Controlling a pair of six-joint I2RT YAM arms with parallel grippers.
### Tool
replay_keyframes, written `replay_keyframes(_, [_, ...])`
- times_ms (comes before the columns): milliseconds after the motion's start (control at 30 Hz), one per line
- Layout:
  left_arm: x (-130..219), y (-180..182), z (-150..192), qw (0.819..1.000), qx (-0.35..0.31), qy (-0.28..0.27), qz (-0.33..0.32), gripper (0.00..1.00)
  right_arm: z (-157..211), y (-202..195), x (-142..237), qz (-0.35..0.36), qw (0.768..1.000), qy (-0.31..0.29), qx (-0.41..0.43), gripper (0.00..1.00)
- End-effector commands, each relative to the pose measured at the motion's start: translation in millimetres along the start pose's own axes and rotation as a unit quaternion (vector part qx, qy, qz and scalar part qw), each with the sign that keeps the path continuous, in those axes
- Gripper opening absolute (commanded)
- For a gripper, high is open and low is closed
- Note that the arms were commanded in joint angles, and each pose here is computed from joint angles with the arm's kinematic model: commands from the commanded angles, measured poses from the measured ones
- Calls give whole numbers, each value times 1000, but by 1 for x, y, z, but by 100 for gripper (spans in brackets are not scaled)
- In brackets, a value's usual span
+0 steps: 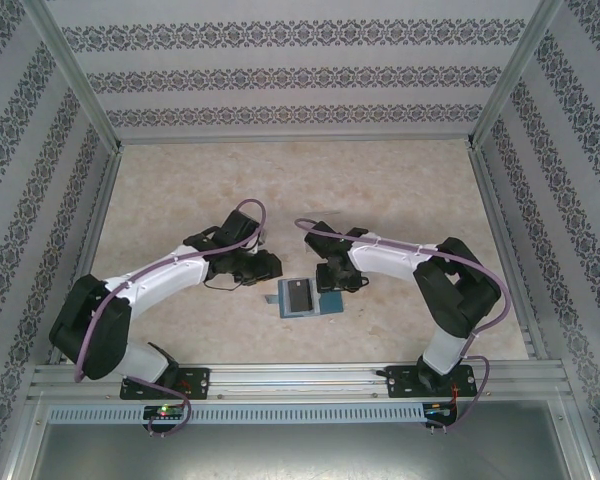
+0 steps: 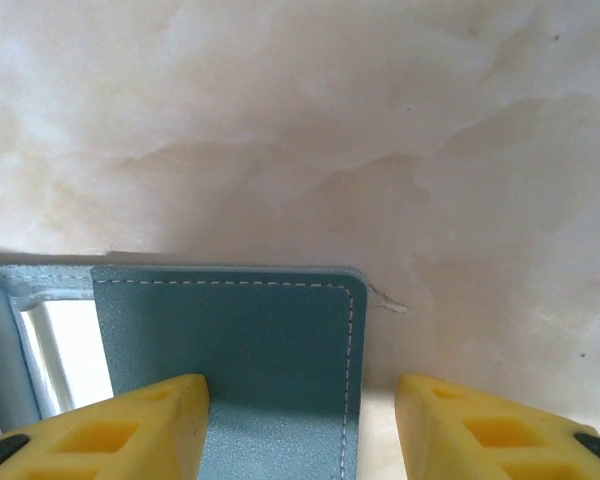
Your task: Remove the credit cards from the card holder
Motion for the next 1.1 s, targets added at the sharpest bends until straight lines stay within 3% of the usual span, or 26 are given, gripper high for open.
replay_keyframes(0, [-5, -15, 1, 1000, 5, -4, 20, 35, 11, -18, -7, 38, 999, 31, -17, 54])
replay_keyframes(100, [-16, -16, 7, 1000, 7, 17, 9, 33, 3, -10, 6, 21, 1000, 14, -18, 54])
replay_keyframes(333, [-35, -13, 14, 999, 14, 45, -5, 19, -6, -4, 45, -25, 999, -23, -31, 55])
replay_keyframes(700, [-60, -11, 18, 997, 21, 78, 7, 18, -11, 23, 82, -154, 986, -35, -47, 49])
replay_keyframes(867, [-65, -9, 19, 996, 24, 82, 8, 17, -12, 55, 104, -261, 964, -31, -50, 43])
replay_keyframes(933, [-66, -6, 20, 996, 24, 87, -1, 17, -10, 69, 101, -312, 949, -11, -56, 42])
replay_keyframes(1067, [-70, -1, 23, 995, 27, 94, -14, 15, 0, 76, 69, -324, 942, 42, -72, 41])
Point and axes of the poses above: each hand's point on the last joint's axis, 136 mm out from that joint toward the fingers, its own x axis back along the fingers, its own y axis along the line the jaws close on, z = x × y, the point moved 2 cm from there along x, back along the fingers, and after that the axes turned 7 degrees about -x, right-handed, at the moved point
